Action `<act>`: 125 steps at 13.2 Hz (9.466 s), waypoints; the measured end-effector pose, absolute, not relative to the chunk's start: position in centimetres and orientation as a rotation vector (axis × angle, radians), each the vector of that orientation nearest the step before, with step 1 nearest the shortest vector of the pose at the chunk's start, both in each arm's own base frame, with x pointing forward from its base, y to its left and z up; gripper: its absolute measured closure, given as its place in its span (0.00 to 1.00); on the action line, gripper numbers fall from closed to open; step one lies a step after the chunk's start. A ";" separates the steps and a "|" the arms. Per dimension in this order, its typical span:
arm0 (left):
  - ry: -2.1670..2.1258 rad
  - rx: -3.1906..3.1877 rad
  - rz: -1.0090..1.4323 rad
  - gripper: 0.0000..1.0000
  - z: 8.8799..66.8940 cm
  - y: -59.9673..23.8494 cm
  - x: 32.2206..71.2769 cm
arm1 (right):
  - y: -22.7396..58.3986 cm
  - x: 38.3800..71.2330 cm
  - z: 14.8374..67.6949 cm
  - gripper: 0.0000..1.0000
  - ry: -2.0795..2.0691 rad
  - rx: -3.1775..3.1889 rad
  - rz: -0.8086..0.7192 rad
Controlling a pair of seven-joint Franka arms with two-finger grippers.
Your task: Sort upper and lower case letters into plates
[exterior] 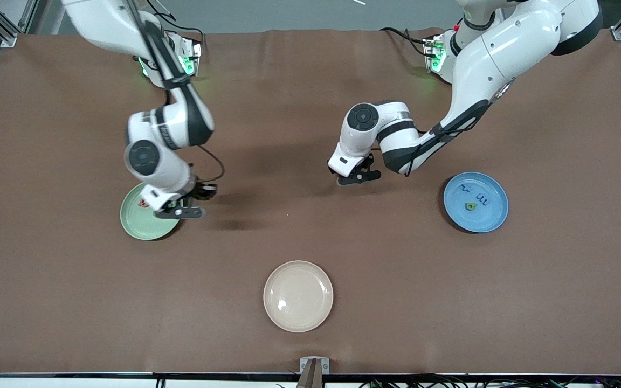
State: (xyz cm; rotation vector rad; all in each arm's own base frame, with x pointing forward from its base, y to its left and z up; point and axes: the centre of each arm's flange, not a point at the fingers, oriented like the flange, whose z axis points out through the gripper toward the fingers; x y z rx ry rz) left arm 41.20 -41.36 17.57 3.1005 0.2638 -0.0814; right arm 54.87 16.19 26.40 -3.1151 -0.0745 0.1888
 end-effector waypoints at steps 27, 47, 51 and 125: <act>0.118 3.071 0.036 0.69 23.3 -30.2 53.5 | 1.0 57.7 18.7 0.73 -0.317 -3.107 0.138; -0.230 3.230 0.053 0.69 20.7 -2.9 53.2 | 2.1 60.1 44.0 0.00 -0.047 -3.098 0.349; -0.274 3.223 0.077 0.69 20.0 -0.9 54.6 | 0.4 60.3 51.6 0.00 -0.019 -3.115 0.365; 0.214 3.084 0.105 0.00 63.6 3.7 56.2 | -3.3 51.0 64.9 0.00 0.029 -3.131 0.063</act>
